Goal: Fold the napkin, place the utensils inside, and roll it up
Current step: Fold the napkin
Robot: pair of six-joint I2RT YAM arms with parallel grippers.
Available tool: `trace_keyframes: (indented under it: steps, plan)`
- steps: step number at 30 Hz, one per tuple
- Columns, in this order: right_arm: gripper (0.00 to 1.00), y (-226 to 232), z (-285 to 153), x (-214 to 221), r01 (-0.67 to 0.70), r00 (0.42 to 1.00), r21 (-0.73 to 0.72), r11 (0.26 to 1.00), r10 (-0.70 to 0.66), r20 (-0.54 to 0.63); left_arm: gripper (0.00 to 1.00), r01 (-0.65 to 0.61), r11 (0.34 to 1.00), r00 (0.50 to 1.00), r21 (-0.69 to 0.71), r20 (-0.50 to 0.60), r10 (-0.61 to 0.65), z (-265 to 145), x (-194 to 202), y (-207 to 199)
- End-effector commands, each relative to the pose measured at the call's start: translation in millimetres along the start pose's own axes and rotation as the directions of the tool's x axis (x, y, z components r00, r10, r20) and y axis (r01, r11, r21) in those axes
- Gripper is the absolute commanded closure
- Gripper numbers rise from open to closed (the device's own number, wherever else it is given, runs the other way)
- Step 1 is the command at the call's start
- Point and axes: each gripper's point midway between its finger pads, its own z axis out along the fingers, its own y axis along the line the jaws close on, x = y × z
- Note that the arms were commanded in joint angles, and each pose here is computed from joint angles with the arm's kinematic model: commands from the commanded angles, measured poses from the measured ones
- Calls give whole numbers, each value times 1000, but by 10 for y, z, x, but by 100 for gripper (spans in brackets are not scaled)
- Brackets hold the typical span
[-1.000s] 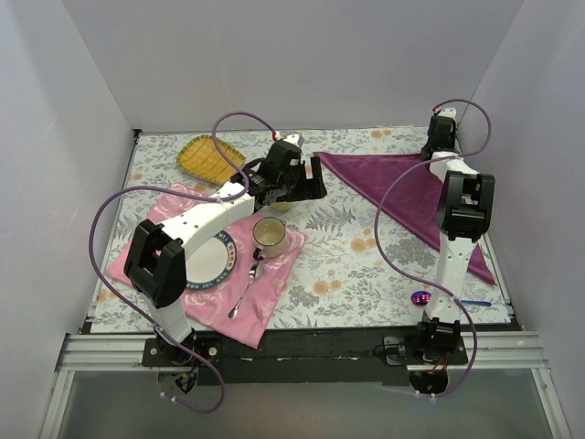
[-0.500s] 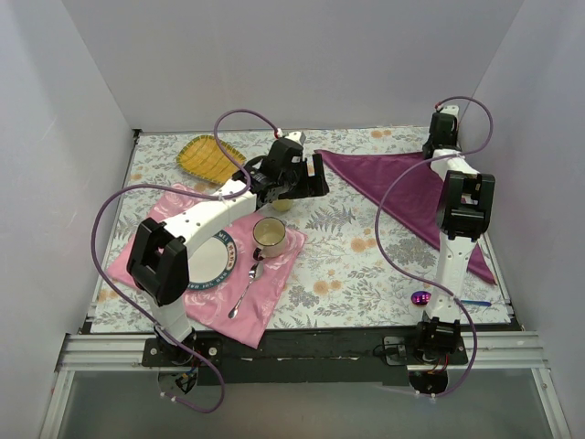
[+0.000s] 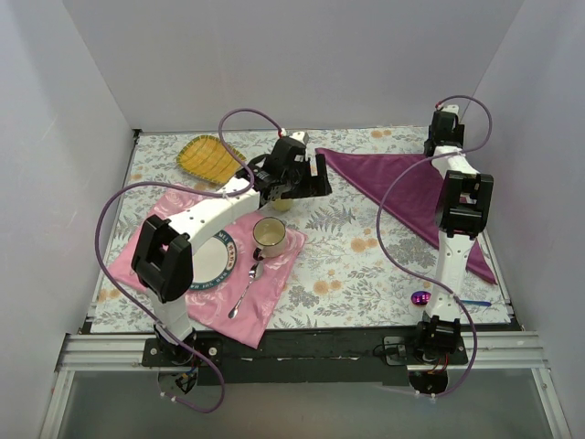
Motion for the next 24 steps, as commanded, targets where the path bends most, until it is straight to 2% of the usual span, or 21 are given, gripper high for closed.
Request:
trace_keyframes:
  steps: [1,5,7,8,10,12,13,14,15,16,18,19,20,22,24]
  plan:
    - [38,-17,-209,-279,-97,995,-52,994,96,-9,17,-30,998,996,54,85,26,-39,-367,-229]
    - [37,73,-610,-329,-163,987,-96,982,162,-23,21,-9,992,989,128,149,-10,133,-670,-457]
    - [38,217,-763,-103,-152,986,-102,983,144,-82,26,9,987,987,158,156,-34,317,-747,-510]
    - [38,197,-901,-144,-177,982,-93,980,169,-81,34,42,984,982,175,176,-74,392,-850,-494]
    - [38,288,-1072,115,-173,978,-78,982,162,-134,41,81,976,981,204,157,-114,638,-878,-445]
    - [40,244,-1265,140,-224,967,-81,971,212,-141,49,128,962,970,239,170,-171,775,-1036,-379]
    - [41,277,-1329,424,-222,959,-83,972,202,-198,53,133,950,973,284,143,-179,850,-1041,-416]
    - [41,256,-1446,399,-258,951,-103,960,234,-200,56,123,939,970,322,160,-182,1002,-1147,-417]
    - [43,354,-1526,488,-284,942,-158,946,244,-231,65,104,935,972,340,167,-168,1101,-1167,-424]
    - [44,405,-1596,712,-276,936,-180,944,221,-275,71,88,933,970,349,182,-160,1181,-1202,-424]
    - [46,499,-1776,734,-314,927,-266,911,234,-293,80,89,929,966,359,195,-168,1451,-1249,-357]
    - [47,530,-1833,910,-318,918,-280,906,221,-328,80,88,926,965,366,198,-170,1529,-1264,-333]
    - [48,521,-1904,884,-325,919,-298,898,225,-324,83,96,932,963,349,206,-176,1738,-1216,-204]
    - [51,561,-1985,931,-332,915,-331,883,216,-341,92,71,939,951,336,261,-166,1833,-1305,-170]
    - [53,572,-2074,971,-340,911,-354,871,211,-355,94,69,950,934,303,314,-168,1978,-1352,-25]
